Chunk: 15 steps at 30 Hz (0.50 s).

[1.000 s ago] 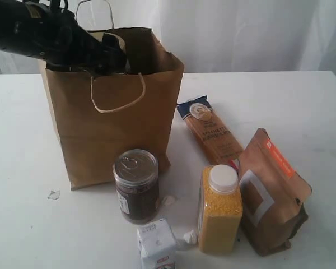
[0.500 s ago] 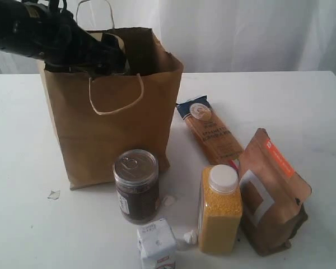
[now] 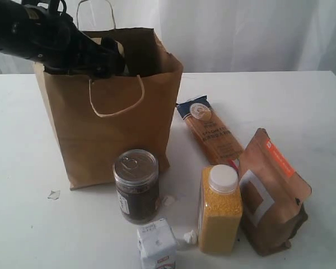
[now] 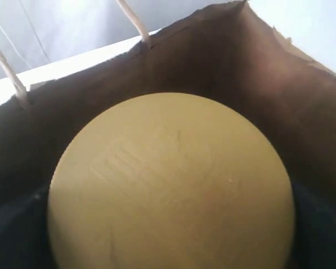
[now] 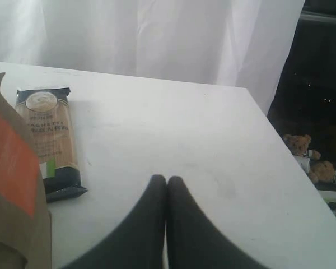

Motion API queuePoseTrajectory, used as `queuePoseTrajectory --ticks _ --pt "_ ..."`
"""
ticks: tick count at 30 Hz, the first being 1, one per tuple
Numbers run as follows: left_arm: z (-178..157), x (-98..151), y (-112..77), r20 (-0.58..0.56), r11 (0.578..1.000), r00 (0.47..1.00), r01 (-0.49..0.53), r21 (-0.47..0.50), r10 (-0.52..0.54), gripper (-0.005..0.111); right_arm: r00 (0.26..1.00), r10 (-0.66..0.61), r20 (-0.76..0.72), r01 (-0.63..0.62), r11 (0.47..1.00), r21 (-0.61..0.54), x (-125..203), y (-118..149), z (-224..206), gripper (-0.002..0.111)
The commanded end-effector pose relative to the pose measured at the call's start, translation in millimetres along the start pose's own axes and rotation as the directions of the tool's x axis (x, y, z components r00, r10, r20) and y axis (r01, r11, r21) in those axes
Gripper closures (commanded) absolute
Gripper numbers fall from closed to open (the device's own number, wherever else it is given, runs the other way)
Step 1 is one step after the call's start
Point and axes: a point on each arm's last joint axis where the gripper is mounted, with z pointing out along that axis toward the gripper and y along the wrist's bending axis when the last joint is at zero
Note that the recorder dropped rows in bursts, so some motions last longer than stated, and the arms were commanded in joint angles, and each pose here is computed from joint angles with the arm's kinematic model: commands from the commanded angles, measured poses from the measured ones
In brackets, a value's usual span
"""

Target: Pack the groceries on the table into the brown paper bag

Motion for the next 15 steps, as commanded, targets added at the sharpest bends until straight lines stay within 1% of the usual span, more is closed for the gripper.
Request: queuePoseTrajectory --ticks 1,3,4,9,15 --pt "-8.6 -5.3 -0.4 0.041 1.0 0.999 0.026 0.006 -0.027 0.013 1.0 -0.004 0.007 0.004 1.0 0.003 1.0 -0.1 0.0 0.108" --pt "-9.3 -2.9 -0.4 0.012 0.998 0.998 0.069 0.006 -0.069 0.004 1.0 -0.004 0.007 0.004 1.0 0.003 1.0 -0.1 0.0 0.108" --pt "-9.2 -2.1 -0.4 0.004 0.998 0.998 0.069 0.005 -0.069 0.001 1.0 -0.004 0.007 0.004 1.0 0.003 1.0 -0.1 0.0 0.108" --pt "-12.8 -4.9 -0.5 0.028 0.998 0.997 0.069 0.007 -0.069 0.001 1.0 -0.004 0.007 0.004 1.0 0.003 1.0 -0.1 0.0 0.108" --pt "-14.4 -4.9 -0.7 0.025 0.999 0.998 0.054 0.004 -0.054 0.001 1.0 -0.004 0.007 0.004 1.0 0.003 1.0 -0.1 0.0 0.108"
